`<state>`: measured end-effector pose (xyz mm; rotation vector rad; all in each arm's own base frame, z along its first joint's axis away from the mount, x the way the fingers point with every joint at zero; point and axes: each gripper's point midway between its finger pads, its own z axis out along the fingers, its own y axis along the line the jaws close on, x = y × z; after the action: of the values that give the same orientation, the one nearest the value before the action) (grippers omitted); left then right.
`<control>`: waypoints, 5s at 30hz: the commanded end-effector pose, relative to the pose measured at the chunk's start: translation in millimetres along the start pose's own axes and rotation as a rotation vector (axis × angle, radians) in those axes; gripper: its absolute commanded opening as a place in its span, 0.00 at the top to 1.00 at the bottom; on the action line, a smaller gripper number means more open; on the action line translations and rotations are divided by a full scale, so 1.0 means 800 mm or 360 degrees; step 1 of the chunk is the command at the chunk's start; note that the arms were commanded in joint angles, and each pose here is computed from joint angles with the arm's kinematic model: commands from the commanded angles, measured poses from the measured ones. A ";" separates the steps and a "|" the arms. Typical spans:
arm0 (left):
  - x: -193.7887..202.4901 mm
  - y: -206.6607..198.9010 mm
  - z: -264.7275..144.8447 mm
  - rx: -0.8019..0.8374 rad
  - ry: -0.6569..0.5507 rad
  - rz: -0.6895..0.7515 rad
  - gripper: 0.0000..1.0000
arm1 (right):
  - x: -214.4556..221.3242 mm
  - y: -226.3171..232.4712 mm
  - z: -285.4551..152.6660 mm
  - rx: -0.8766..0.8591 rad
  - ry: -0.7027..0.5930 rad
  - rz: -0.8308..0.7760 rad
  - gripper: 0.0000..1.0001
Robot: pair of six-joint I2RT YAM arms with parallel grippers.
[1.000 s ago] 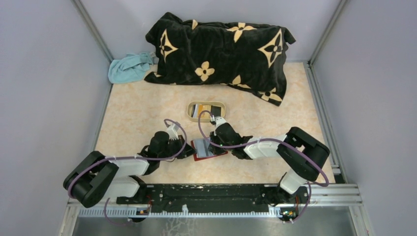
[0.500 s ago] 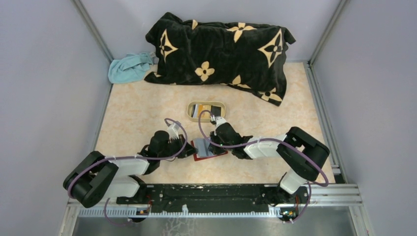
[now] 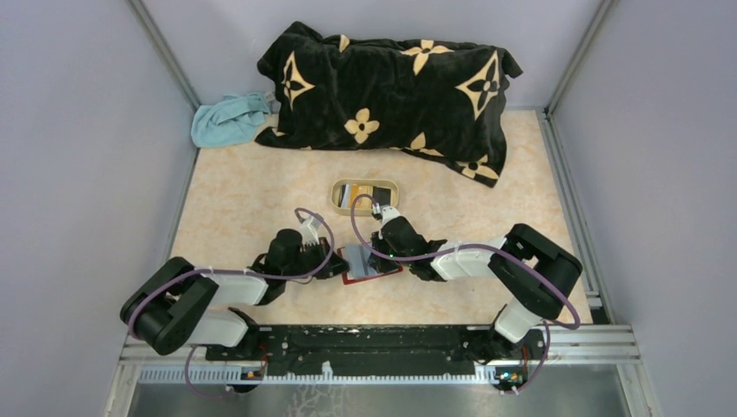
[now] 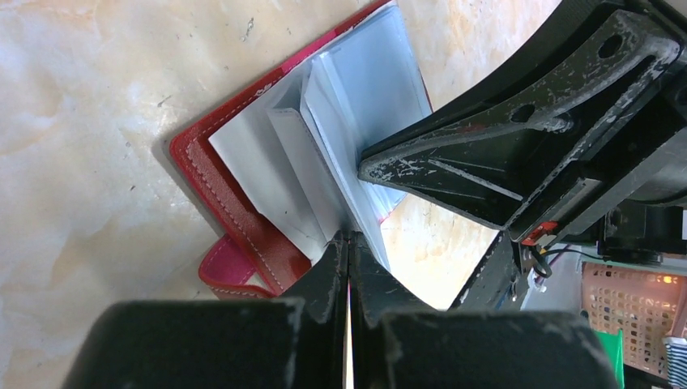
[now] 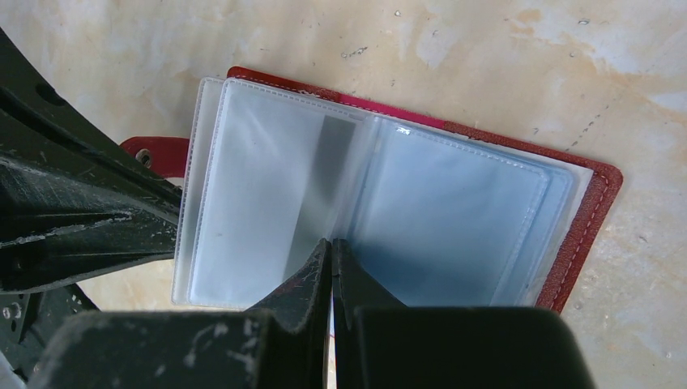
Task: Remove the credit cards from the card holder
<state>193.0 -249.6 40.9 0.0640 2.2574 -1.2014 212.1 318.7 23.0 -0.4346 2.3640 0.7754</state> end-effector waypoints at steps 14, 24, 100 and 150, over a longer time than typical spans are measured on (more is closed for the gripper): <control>-0.025 -0.032 0.024 0.0141 -0.0004 0.0057 0.99 | -0.027 0.009 -0.028 -0.0051 -0.0112 0.0006 1.00; -0.023 -0.037 0.033 0.0167 0.0021 0.0057 0.99 | -0.051 0.023 -0.048 -0.0097 -0.0188 -0.0033 0.56; -0.027 -0.058 0.057 0.0232 0.0064 0.0085 1.00 | -0.064 -0.078 -0.077 0.0531 -0.0177 -0.0075 1.00; -0.002 -0.065 0.093 0.0028 0.0003 -0.0046 0.60 | -0.004 -0.112 -0.073 0.0384 -0.0107 0.0245 1.00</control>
<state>214.1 -340.8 62.4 0.0583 2.2268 -1.2700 231.5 212.7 22.3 -0.1232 2.4215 0.5428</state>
